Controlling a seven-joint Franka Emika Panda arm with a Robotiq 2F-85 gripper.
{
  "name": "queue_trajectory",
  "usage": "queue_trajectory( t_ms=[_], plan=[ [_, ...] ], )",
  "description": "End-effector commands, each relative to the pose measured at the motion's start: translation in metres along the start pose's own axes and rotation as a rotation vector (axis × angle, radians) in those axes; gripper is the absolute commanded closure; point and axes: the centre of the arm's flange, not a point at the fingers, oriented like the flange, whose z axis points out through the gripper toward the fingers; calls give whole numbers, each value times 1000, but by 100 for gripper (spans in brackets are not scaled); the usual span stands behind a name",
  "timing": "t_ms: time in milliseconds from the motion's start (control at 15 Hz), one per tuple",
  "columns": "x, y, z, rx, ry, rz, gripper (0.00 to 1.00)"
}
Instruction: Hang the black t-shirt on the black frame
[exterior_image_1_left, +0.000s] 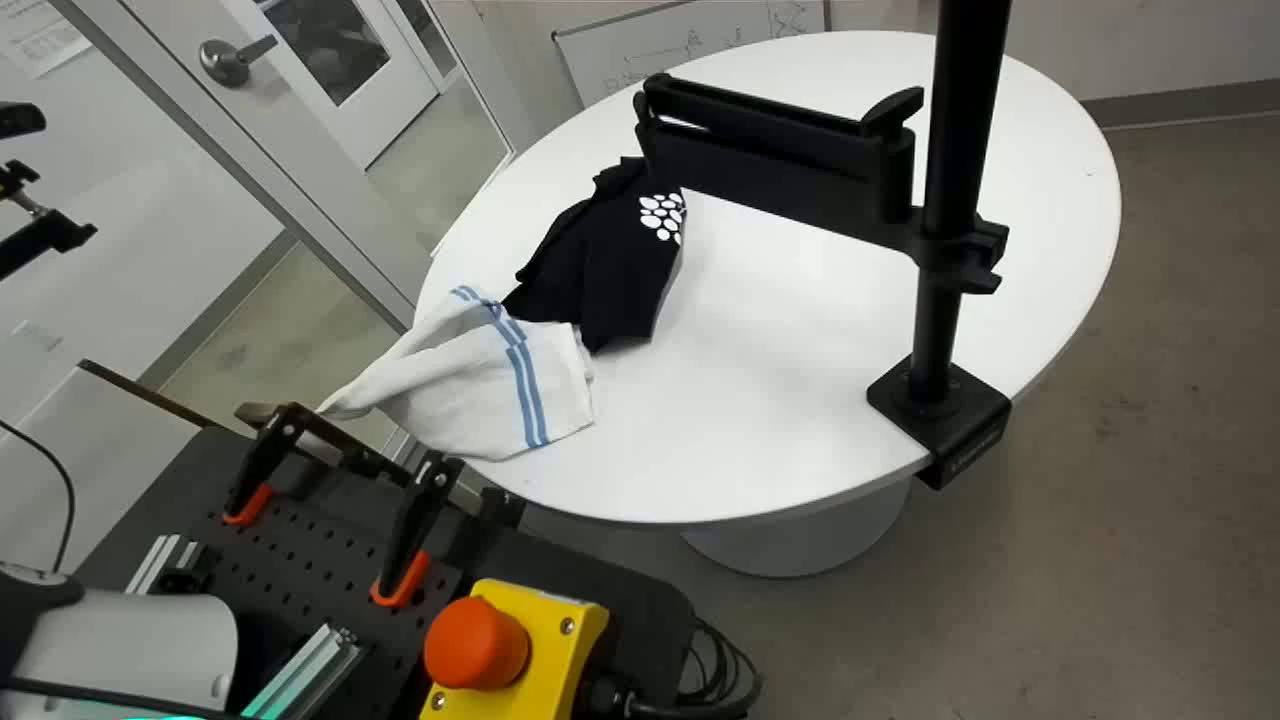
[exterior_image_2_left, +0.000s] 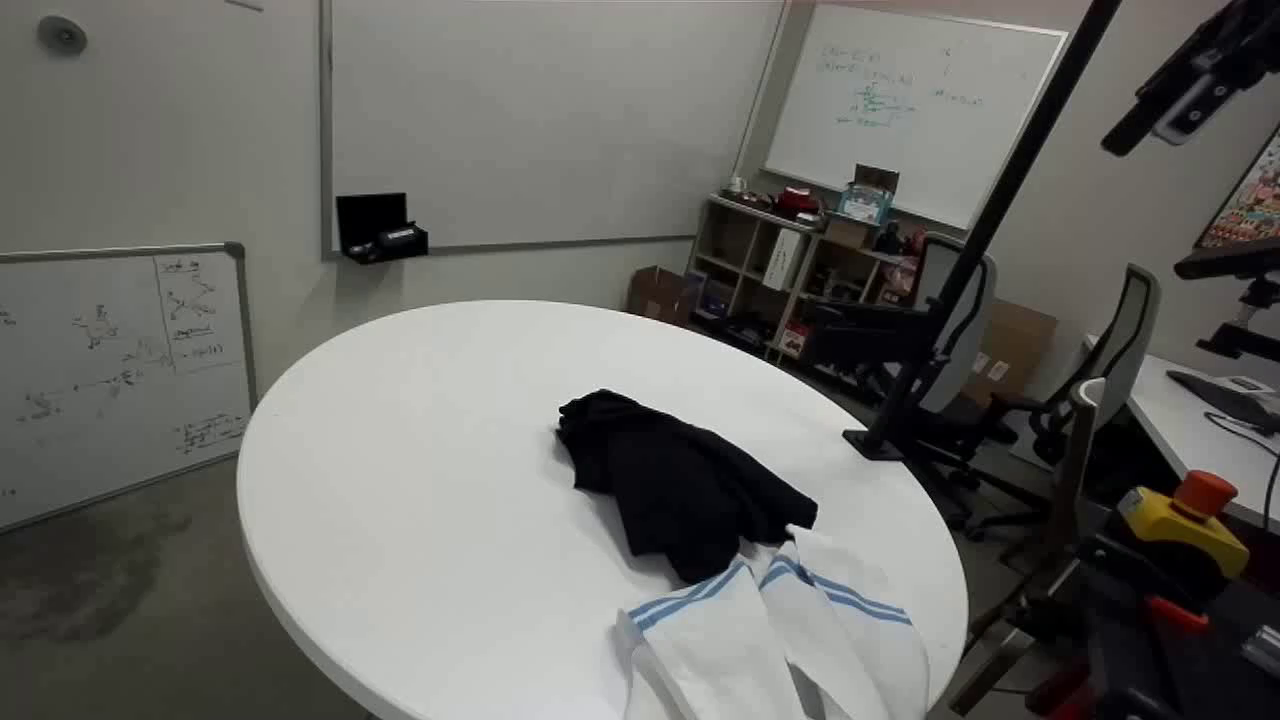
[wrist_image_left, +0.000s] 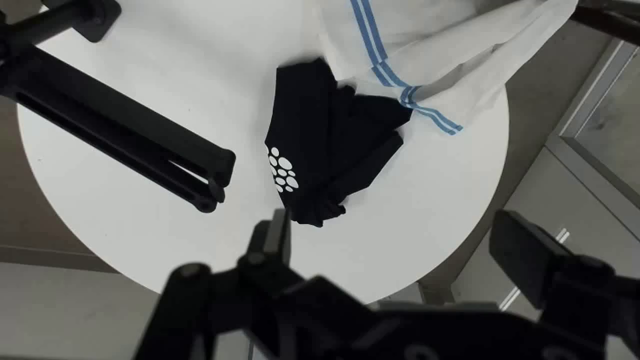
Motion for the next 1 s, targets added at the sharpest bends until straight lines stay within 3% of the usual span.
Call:
queue_trajectory(
  t_ms=[0, 933],
  plan=[
    [-1, -1, 3, 3, -6, 0, 0],
    [-2, -1, 6, 6, -16, 0, 0]
  ],
)
